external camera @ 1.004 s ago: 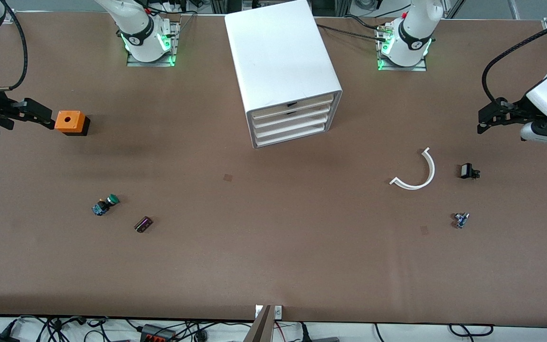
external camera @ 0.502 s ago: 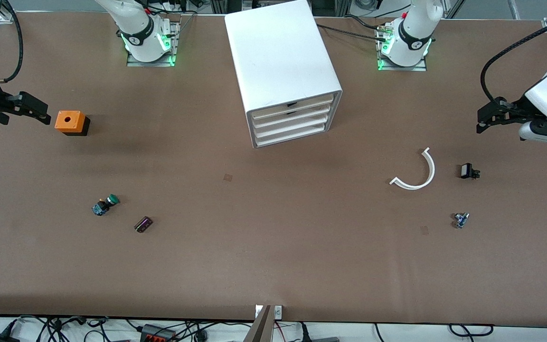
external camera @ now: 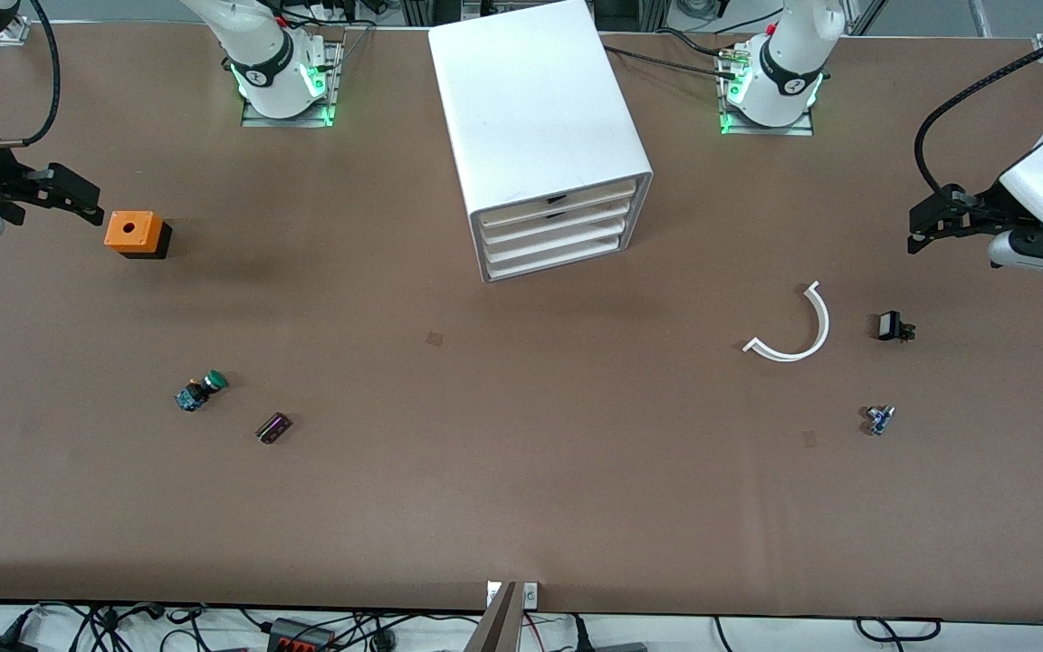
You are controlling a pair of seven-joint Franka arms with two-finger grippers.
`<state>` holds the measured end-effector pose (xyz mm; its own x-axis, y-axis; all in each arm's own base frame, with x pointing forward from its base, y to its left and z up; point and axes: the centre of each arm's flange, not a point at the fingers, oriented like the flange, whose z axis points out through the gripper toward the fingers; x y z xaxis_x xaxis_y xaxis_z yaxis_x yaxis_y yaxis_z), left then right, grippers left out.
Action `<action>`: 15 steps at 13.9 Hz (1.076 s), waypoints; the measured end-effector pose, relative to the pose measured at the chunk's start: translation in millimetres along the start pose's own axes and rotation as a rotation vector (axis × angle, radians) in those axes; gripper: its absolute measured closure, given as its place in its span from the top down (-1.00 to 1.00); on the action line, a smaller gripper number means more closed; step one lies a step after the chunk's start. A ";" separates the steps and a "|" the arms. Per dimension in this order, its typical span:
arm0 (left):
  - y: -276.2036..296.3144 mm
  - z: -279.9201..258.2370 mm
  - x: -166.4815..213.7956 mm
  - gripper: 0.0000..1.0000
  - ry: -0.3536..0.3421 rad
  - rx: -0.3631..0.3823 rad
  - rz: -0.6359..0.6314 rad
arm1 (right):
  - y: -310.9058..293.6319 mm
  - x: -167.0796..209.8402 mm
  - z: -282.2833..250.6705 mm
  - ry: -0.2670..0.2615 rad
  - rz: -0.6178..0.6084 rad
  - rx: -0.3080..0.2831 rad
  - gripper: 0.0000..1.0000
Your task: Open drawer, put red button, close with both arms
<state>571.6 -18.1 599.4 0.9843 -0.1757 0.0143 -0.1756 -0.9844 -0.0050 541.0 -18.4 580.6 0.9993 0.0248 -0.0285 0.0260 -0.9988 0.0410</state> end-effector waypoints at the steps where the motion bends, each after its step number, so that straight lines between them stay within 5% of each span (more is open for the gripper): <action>1: -1.4 0.0 -0.2 1.00 0.000 0.000 -0.002 | 0.2 0.3 0.6 0.000 0.000 0.001 1.00; 15: -3.6 -0.1 -0.8 1.00 -0.001 0.000 -0.006 | 0.5 0.5 1.5 -0.002 0.001 0.001 1.00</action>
<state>571.4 -14.4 599.5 0.9855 -0.1693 0.0130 -0.1692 -0.9856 -0.0050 541.5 -18.9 579.1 0.9992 0.0235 -0.0309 0.0247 -0.9989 0.0403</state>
